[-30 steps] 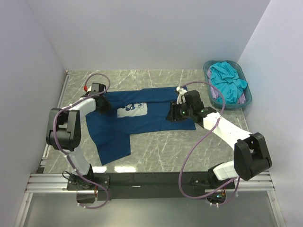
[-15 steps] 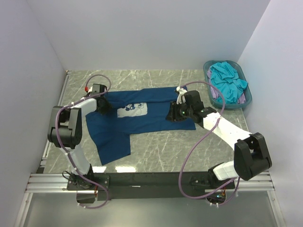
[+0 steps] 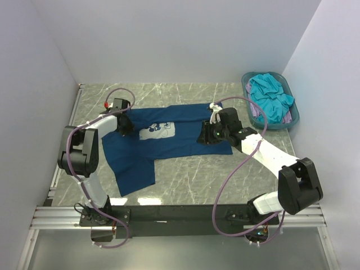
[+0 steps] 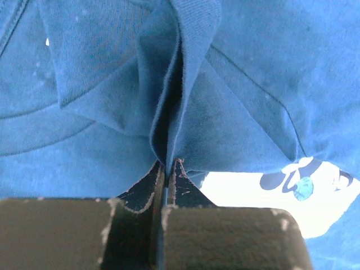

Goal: Fold and stack the t-shirts
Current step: Fold the tshirt

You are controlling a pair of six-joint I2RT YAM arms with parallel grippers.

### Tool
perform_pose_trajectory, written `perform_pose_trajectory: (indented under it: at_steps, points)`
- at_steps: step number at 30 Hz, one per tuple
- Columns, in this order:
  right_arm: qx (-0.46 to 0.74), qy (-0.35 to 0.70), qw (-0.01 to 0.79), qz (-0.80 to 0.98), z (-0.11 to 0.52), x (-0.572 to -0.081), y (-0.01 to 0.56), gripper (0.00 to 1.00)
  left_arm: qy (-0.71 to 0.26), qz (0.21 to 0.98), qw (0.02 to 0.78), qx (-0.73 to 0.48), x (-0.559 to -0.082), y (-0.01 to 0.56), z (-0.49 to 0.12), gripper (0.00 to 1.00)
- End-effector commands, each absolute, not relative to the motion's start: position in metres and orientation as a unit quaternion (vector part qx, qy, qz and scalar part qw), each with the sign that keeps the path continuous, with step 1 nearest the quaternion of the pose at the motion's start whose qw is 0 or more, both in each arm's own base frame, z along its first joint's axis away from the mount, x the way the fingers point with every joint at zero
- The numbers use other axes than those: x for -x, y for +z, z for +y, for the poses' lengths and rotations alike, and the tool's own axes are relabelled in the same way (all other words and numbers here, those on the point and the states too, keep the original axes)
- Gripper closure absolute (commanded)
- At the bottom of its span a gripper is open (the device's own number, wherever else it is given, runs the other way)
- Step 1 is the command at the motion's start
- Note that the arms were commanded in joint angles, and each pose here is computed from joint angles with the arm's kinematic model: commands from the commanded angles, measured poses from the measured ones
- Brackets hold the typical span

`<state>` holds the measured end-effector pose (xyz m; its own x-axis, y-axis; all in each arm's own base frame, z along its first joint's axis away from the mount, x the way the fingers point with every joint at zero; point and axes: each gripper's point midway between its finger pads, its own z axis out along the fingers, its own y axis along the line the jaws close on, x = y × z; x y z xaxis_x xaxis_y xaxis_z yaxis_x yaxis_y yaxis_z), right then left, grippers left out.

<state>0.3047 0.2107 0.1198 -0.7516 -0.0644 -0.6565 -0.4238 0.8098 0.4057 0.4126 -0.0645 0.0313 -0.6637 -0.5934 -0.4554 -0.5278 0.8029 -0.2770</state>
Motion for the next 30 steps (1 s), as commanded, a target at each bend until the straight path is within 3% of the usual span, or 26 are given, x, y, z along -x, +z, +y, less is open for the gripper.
perform_pose_trajectory:
  at_steps: [1,6,12,23,26,28,30]
  points:
    - [0.143,0.284,0.348,0.882,0.215,-0.310,0.132,0.51,-0.078,0.903,0.285,0.313,-0.417,0.069,-0.071,0.99]
    - [0.145,0.285,0.349,0.881,0.216,-0.309,0.134,0.51,-0.111,0.909,0.253,0.313,-0.400,0.084,-0.089,0.96]
    - [0.148,0.285,0.349,0.881,0.216,-0.308,0.133,0.51,-0.156,0.911,0.220,0.311,-0.377,0.088,-0.113,0.83]
    - [0.151,0.296,0.342,0.879,0.222,-0.313,0.135,0.51,-0.232,0.908,0.190,0.293,-0.336,0.094,-0.166,0.80]
    - [0.155,0.302,0.338,0.878,0.226,-0.314,0.135,0.51,-0.242,0.908,0.181,0.289,-0.328,0.091,-0.173,0.66]
    - [0.157,0.301,0.334,0.879,0.228,-0.314,0.133,0.51,-0.234,0.910,0.181,0.290,-0.324,0.088,-0.169,0.50]
    - [0.155,0.300,0.335,0.880,0.228,-0.317,0.134,0.51,-0.216,0.911,0.197,0.292,-0.325,0.093,-0.160,0.41]
